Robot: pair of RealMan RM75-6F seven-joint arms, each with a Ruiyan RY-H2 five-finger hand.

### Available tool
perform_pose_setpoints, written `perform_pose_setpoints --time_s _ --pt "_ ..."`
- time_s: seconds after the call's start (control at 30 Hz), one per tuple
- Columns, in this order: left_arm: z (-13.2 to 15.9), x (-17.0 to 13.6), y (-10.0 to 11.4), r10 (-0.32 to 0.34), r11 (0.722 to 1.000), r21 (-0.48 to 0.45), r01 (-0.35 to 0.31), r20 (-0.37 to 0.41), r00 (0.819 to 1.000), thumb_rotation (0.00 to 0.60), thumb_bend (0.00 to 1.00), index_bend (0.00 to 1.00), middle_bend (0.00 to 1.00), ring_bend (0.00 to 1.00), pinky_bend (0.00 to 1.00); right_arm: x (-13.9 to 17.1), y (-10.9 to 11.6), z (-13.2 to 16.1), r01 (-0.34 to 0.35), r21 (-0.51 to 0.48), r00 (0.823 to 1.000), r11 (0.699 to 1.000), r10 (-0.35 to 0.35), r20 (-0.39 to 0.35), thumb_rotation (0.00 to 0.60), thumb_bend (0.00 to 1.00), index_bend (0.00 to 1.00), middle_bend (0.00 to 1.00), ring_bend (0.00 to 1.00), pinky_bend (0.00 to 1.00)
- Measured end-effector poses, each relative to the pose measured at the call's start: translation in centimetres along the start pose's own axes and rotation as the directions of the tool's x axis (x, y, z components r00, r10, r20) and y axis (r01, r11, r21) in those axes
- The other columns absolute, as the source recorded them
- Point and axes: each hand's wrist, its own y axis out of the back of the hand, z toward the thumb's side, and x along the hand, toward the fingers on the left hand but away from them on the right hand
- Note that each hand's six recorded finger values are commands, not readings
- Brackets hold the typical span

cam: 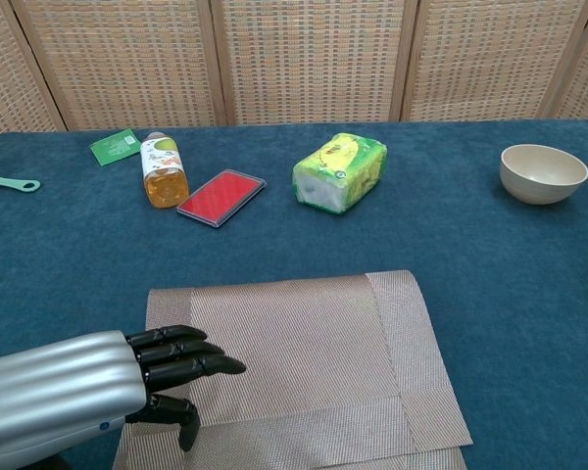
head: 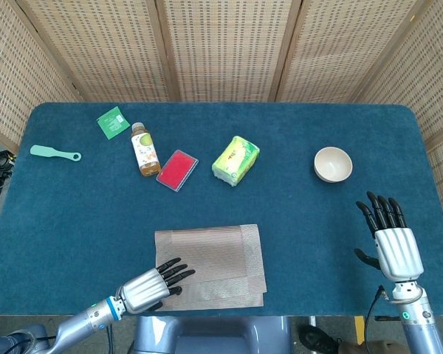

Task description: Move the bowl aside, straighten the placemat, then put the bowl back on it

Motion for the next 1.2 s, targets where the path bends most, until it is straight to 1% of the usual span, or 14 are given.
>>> perform_pose_setpoints --time_s 0.23,0.37,0.63,0.9,1.2 --pt "0.1 0.07 -0.43 -0.014 1.0 0.002 0.014 0.001 1.0 0.6 0.33 0.37 0.0 0.0 0.0 0.08 0.15 0.09 0.003 -0.005 1.0 1.0 -0.003 -0.006 0.6 0.0 0.16 0.0 0.0 0.0" --pt "0.08 0.04 -0.53 -0.018 1.0 0.003 0.018 -0.001 1.0 0.6 0.33 0.37 0.0 0.0 0.0 0.1 0.19 0.13 0.001 -0.01 1.0 1.0 -0.002 -0.009 0.6 0.0 0.16 0.0 0.0 0.0" --pt "-0.04 0.23 -0.82 -0.027 1.0 -0.001 0.027 -0.008 1.0 0.6 0.37 0.39 0.0 0.0 0.0 0.14 0.34 0.21 0.005 -0.017 1.0 1.0 -0.005 -0.017 0.6 0.0 0.16 0.0 0.0 0.0" --pt "0.04 0.36 -0.74 -0.021 1.0 -0.002 0.021 -0.008 1.0 0.6 0.45 0.43 0.0 0.0 0.0 0.1 0.45 0.2 0.007 -0.024 1.0 1.0 -0.008 -0.019 0.6 0.0 0.17 0.0 0.0 0.0" --pt "-0.15 0.75 -0.6 -0.01 1.0 0.0 0.01 -0.016 1.0 0.6 0.45 0.47 0.0 0.0 0.0 0.15 0.57 0.23 0.009 -0.028 1.0 1.0 -0.009 -0.023 0.6 0.0 0.17 0.0 0.0 0.0"
